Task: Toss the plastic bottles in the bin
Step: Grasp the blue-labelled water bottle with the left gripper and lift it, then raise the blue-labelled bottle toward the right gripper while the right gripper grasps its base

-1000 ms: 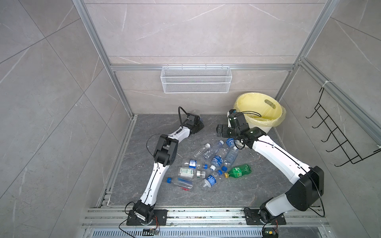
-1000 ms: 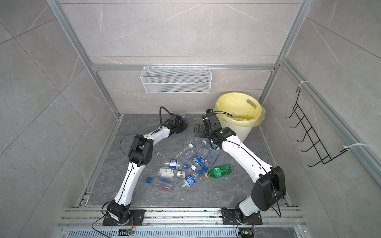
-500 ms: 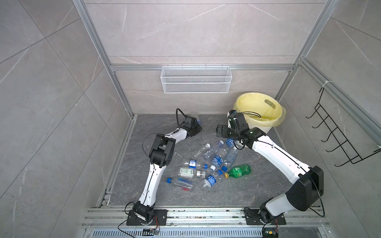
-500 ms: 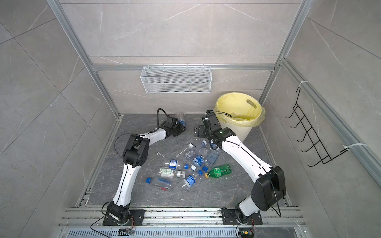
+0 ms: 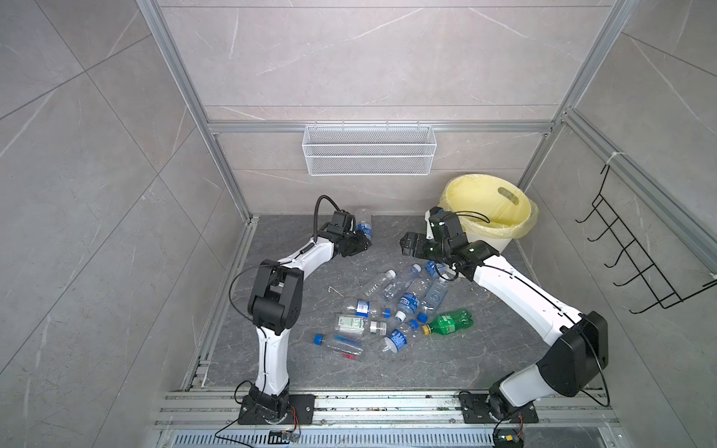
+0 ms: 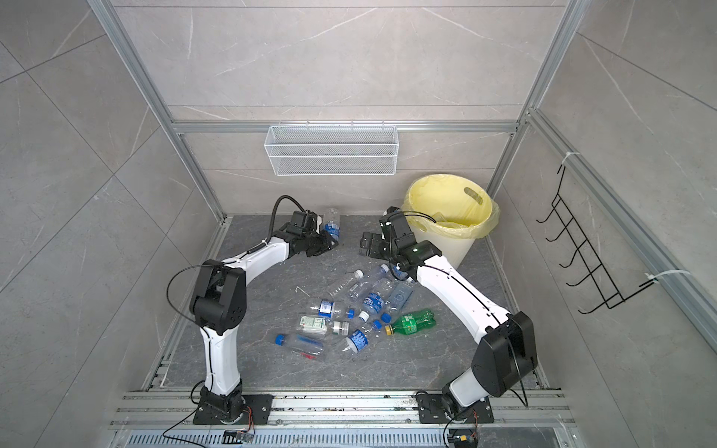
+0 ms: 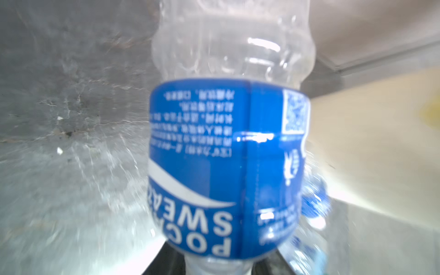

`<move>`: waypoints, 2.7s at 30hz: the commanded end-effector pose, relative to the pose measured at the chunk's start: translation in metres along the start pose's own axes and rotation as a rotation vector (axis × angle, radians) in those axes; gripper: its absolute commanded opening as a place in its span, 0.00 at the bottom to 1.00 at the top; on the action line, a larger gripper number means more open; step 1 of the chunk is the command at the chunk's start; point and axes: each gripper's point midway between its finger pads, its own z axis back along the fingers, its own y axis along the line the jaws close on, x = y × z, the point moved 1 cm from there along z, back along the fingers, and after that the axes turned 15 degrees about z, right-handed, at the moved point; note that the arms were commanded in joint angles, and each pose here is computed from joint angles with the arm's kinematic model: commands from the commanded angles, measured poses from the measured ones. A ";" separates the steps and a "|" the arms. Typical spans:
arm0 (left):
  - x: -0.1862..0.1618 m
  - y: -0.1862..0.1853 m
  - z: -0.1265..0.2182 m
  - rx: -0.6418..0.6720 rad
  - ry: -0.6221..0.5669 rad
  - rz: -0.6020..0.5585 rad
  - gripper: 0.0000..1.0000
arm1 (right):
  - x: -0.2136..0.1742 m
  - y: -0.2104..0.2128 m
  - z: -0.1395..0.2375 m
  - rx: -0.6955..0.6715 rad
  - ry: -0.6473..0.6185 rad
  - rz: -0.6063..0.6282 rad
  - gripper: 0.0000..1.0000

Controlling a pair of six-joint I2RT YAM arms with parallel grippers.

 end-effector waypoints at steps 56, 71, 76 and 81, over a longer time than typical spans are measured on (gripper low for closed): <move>-0.102 -0.074 0.117 -0.193 0.019 -0.373 0.18 | 0.052 0.075 -0.060 0.264 -0.032 -0.239 0.56; -0.097 -0.072 0.118 -0.164 -0.003 -0.380 0.54 | 0.065 0.064 -0.031 0.207 -0.088 -0.178 0.34; -0.094 -0.072 0.126 -0.159 -0.033 -0.401 0.65 | 0.071 0.056 -0.019 0.166 -0.109 -0.142 0.31; -0.092 -0.073 0.131 -0.155 -0.056 -0.428 0.73 | 0.079 0.047 -0.001 0.123 -0.145 -0.106 0.30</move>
